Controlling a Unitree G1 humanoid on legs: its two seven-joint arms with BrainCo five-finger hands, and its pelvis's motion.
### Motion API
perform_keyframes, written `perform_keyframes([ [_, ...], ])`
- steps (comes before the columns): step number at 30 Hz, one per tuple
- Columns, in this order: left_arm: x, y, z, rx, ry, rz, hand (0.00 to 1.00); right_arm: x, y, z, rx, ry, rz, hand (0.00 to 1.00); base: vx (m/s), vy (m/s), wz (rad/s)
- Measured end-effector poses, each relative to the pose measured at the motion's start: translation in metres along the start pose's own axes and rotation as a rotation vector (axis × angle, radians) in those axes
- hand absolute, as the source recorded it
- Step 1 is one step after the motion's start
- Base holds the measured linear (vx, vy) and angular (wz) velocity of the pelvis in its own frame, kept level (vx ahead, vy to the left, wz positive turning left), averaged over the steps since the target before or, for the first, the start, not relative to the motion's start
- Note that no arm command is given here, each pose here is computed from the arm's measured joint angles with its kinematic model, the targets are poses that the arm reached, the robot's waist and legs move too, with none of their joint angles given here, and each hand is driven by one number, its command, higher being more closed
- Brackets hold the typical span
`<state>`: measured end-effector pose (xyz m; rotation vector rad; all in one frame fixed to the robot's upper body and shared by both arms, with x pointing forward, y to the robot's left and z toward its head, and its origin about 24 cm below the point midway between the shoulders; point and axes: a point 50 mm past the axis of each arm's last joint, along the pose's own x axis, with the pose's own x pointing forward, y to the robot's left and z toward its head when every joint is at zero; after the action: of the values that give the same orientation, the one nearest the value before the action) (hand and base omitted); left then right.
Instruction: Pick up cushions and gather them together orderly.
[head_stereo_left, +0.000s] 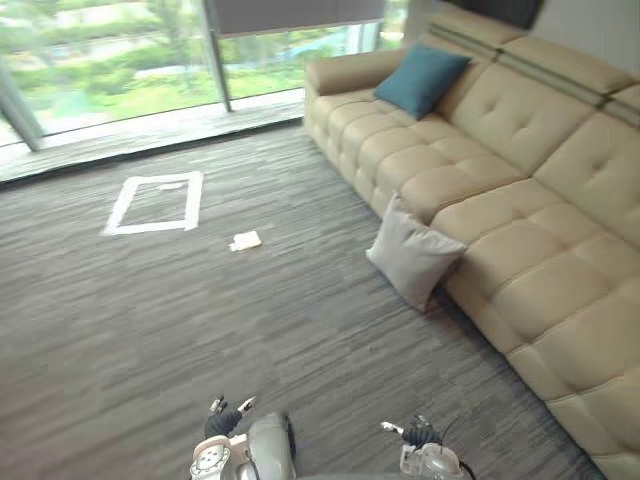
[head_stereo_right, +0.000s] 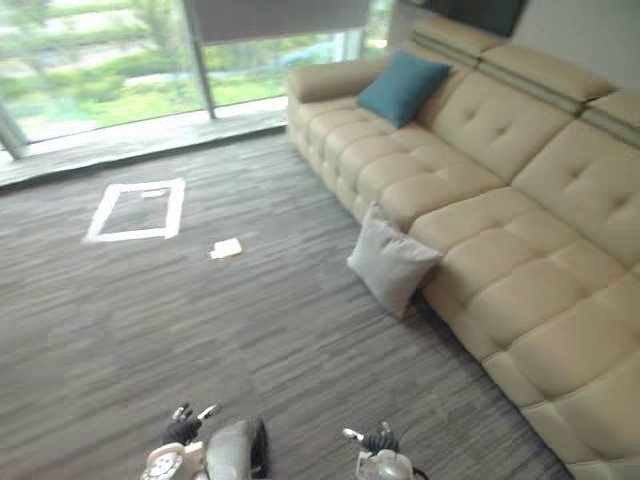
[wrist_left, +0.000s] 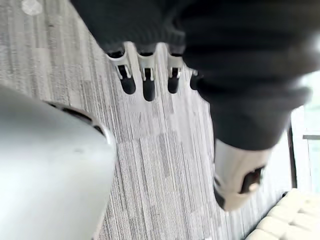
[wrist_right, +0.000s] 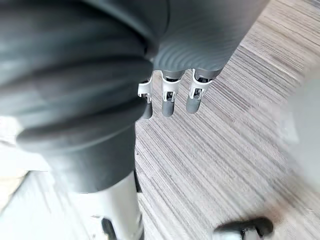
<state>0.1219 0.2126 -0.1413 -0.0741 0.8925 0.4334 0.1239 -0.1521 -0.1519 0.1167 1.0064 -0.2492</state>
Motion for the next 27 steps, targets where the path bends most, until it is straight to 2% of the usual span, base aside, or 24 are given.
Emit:
perform_keyframes([
  [6, 0.001, -0.003, -0.010, 0.046, 0.071, -0.011, 0.00, 0.001, -0.004, 0.015, 0.009, -0.072, -0.003, 0.00, 0.45, 0.243, -0.44],
  [12, -0.002, -0.012, -0.018, 0.090, 0.099, -0.051, 0.00, 0.003, -0.008, 0.025, 0.032, -0.101, -0.010, 0.00, 0.51, 0.046, -0.14],
  [16, -0.006, -0.031, -0.020, 0.060, 0.099, -0.106, 0.00, 0.004, -0.019, 0.034, 0.014, -0.130, -0.033, 0.00, 0.56, -0.136, -0.08],
  [17, -0.006, -0.031, -0.020, 0.018, 0.093, -0.089, 0.00, 0.004, -0.020, 0.035, 0.013, -0.127, -0.037, 0.00, 0.42, -0.065, -0.64],
  [23, -0.006, -0.023, -0.010, -0.002, 0.030, -0.071, 0.00, 0.004, -0.013, 0.022, 0.025, -0.073, -0.023, 0.00, 0.39, -0.022, -0.78],
  [27, -0.006, -0.024, -0.007, -0.025, 0.019, -0.063, 0.00, 0.005, -0.011, 0.018, 0.028, -0.048, -0.027, 0.00, 0.43, 0.208, -0.89],
])
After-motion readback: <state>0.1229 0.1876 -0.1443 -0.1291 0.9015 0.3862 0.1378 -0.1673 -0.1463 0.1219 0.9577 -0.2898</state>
